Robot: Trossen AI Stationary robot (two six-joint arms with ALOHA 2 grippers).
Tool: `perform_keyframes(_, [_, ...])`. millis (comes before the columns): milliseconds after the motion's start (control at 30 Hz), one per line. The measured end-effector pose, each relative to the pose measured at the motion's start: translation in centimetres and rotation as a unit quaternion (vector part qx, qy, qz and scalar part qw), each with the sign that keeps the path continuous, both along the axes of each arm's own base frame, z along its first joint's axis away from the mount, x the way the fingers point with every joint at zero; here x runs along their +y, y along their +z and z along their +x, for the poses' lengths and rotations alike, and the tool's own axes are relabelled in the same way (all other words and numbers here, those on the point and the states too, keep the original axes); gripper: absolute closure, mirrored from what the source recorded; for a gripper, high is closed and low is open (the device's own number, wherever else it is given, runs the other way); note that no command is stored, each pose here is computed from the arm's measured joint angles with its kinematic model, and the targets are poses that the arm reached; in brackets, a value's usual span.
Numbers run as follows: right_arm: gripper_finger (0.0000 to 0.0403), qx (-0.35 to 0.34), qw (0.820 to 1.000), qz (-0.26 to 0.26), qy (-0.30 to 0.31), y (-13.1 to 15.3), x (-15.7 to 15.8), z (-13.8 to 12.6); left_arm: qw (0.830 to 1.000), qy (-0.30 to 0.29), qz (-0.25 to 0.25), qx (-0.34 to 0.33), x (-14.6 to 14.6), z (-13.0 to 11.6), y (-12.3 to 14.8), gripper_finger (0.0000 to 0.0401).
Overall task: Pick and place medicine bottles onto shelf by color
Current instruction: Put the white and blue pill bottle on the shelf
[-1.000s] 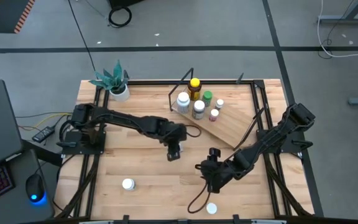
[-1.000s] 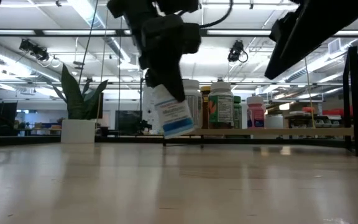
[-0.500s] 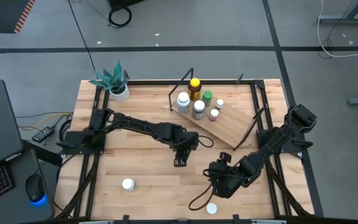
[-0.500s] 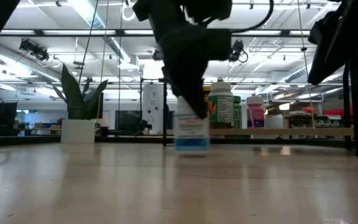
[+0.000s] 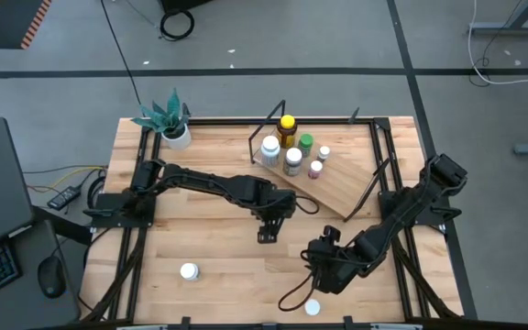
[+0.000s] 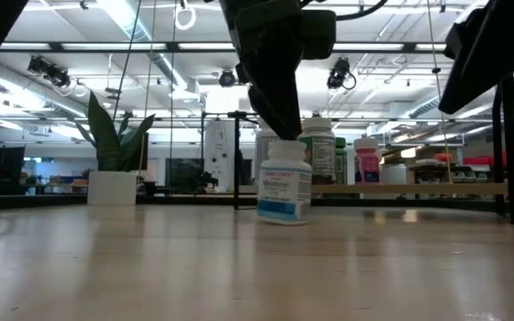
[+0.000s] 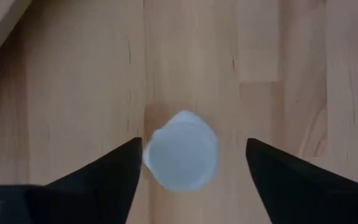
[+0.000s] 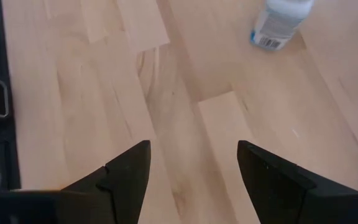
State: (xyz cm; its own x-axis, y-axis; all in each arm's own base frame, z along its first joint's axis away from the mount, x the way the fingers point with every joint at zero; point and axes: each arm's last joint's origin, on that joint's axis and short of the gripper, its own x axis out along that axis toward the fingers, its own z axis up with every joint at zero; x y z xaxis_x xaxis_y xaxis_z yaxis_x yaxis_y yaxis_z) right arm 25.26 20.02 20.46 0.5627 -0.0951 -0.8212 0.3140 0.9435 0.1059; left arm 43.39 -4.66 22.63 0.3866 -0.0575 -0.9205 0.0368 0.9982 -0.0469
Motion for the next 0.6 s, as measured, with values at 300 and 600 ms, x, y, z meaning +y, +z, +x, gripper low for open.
perform_keyframes(300, [0.0155,-0.033,0.999,-0.034,-0.021,0.2,-0.2,0.1,0.996,0.018,0.019,0.086,0.5,-2.9,1.7,0.0072])
perform_keyframes(600, [0.0143,-0.062,0.993,-0.069,-0.067,0.2,-2.9,2.6,0.991,0.037,0.068,0.106,0.2,-7.1,1.0,0.0094])
